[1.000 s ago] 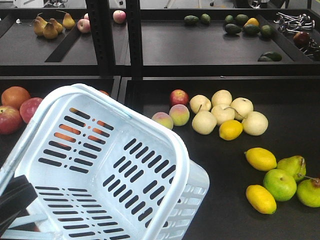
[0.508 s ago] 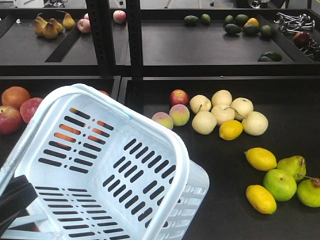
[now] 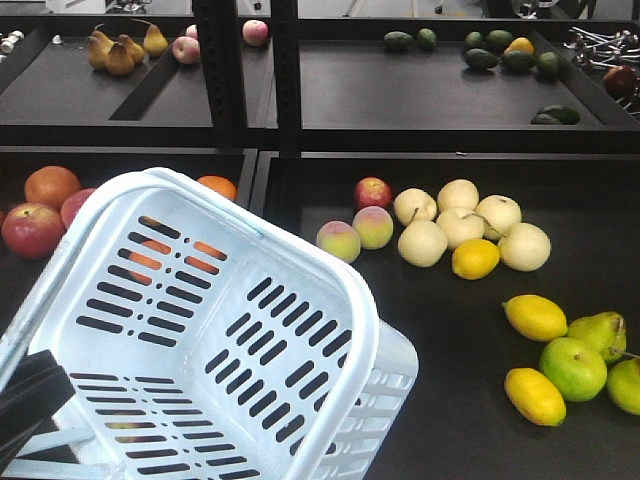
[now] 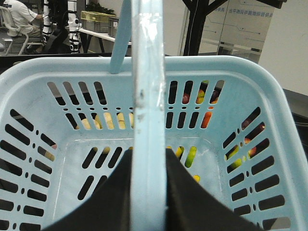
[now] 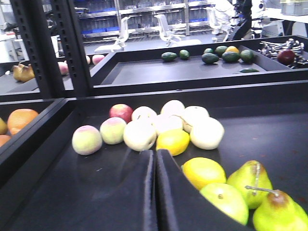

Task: Pick three apples into basket with both arms
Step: 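Drive the base backward and turn away holding the basket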

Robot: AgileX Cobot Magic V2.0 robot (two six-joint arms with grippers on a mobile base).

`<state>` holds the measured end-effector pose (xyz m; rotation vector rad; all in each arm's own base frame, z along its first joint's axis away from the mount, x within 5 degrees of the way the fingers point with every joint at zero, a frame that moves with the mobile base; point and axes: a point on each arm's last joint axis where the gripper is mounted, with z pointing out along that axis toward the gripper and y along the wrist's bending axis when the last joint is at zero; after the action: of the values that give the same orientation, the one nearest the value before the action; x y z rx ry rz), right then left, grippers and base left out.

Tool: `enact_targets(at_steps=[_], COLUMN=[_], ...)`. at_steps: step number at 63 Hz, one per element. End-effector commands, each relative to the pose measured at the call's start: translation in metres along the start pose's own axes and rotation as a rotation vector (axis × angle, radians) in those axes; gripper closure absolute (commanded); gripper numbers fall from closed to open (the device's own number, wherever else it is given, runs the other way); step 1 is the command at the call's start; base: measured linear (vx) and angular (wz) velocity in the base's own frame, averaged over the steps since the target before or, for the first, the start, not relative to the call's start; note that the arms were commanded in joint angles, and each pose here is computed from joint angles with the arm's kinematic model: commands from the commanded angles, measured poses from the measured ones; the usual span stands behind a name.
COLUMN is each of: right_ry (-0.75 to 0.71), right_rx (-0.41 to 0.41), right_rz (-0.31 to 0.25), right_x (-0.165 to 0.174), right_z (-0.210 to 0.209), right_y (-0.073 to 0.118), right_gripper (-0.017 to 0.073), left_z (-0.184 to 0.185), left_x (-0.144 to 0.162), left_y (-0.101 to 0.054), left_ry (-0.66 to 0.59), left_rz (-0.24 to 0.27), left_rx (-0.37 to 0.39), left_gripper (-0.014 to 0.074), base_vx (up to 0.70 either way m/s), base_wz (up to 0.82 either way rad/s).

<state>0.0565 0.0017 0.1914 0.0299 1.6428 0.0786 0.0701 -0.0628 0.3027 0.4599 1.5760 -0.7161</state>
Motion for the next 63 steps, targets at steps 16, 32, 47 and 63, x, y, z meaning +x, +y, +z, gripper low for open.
enact_targets(at_steps=[16, 32, 47, 63], right_ry=[-0.077, -0.077, -0.077, -0.077], right_rx=[-0.002, -0.002, -0.002, -0.002], right_rz=[-0.018, -0.018, -0.018, -0.018], right_x=[-0.0031, -0.0031, -0.0031, -0.0031], right_z=[-0.0004, -0.0004, -0.0004, -0.0004], right_y=[0.0002, 0.0002, 0.0002, 0.0002], right_gripper=[0.0564, 0.0564, 0.0564, 0.0564], left_z=[-0.0008, -0.0008, -0.0008, -0.0008], left_x=[-0.0097, -0.0097, -0.0097, -0.0097], left_y=[0.0017, 0.0017, 0.0017, 0.0017], left_ry=[-0.02, -0.02, -0.02, -0.02], left_rz=[0.046, 0.046, 0.046, 0.046], left_rx=[-0.037, -0.037, -0.037, -0.037], left_gripper=[0.0601, 0.0601, 0.0601, 0.0601], base_vx=[-0.06, -0.08, -0.12, -0.13], base_wz=[0.2, 0.37, 0.47, 0.49])
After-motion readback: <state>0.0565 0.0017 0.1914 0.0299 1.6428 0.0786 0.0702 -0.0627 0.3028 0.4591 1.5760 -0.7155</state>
